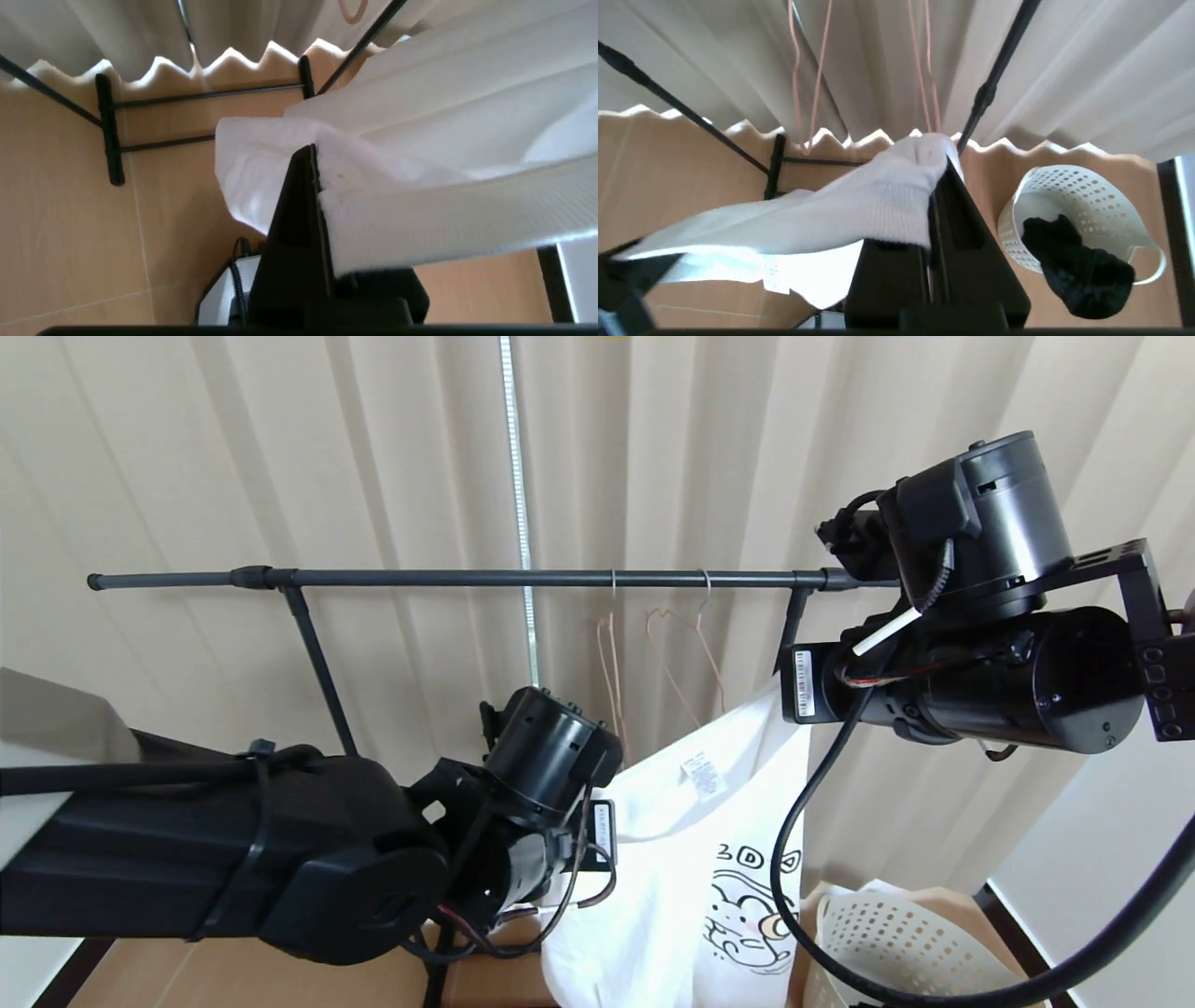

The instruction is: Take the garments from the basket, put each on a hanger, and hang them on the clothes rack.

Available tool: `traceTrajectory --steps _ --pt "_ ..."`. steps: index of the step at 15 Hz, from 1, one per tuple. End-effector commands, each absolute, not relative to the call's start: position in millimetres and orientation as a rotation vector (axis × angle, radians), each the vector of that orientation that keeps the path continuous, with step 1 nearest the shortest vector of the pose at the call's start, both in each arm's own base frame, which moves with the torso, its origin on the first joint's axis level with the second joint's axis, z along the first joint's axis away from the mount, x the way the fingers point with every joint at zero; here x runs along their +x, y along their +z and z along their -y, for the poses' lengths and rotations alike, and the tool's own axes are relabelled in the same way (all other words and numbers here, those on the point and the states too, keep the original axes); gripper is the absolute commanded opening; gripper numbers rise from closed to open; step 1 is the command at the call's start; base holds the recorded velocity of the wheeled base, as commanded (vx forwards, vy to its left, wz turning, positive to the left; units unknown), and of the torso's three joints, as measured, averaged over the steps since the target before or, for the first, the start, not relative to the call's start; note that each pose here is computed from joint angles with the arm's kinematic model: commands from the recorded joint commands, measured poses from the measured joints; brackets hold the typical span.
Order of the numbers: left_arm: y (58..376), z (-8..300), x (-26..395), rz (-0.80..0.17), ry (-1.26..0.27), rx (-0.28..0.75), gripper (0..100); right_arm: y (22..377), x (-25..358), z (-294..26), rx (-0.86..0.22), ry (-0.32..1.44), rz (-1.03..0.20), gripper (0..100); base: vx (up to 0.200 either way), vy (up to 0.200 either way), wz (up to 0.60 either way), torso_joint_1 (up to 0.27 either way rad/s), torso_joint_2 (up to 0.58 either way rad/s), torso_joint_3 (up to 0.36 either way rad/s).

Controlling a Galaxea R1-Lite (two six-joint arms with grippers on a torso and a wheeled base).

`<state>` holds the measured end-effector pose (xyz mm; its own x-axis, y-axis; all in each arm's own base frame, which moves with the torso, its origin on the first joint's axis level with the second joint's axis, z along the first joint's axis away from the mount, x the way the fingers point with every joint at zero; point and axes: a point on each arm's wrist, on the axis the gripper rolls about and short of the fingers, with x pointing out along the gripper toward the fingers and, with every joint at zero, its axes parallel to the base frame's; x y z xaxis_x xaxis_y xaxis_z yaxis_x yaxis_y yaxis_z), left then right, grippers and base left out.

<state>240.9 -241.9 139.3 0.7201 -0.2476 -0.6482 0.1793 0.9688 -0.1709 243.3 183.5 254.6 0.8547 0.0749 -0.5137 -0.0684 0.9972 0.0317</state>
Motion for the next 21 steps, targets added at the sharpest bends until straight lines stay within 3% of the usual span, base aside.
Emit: traceTrajectory --steps 1,3,4,6,10,15,18,21 --pt "163.9 234.3 234.6 -0.668 -0.268 -0.109 0 249.5 242.9 -181.6 -0.058 0.077 -0.552 0 0.000 0.000 0.00 0.000 0.00 0.000" --pt "166.4 233.3 234.4 -0.660 -0.274 -0.102 0 248.5 242.3 -181.0 -0.088 0.082 -0.555 0 0.000 0.000 0.00 0.000 0.00 0.000" --pt "181.2 230.7 234.6 -0.613 -0.305 -0.070 0 244.9 240.4 -179.9 -0.245 0.117 -0.559 0 0.000 0.000 0.00 0.000 0.00 0.000" --pt "197.1 224.7 243.5 -0.596 -0.297 -0.028 0 242.9 240.7 -181.0 -0.378 0.123 -0.554 0 0.000 0.000 0.00 0.000 0.00 0.000" --pt "231.0 216.8 251.6 -0.674 -0.309 -0.008 0 246.4 236.6 -186.5 -0.597 0.170 -0.554 0 0.000 0.000 0.00 0.000 0.00 0.000" --pt "228.5 217.7 254.3 -0.717 -0.325 0.037 0 247.7 232.8 -189.5 -0.605 0.167 -0.557 0 0.000 0.000 0.00 0.000 0.00 0.000" --pt "228.1 220.3 270.0 -0.702 -0.316 0.052 0 255.0 210.1 -169.7 -0.666 0.164 -0.628 0 0.000 0.000 0.00 0.000 0.00 0.000" --pt "237.6 231.5 290.0 -0.653 -0.363 0.055 0 258.4 172.7 -171.4 -0.746 0.306 -0.686 0 0.000 0.000 0.00 0.000 0.00 0.000"
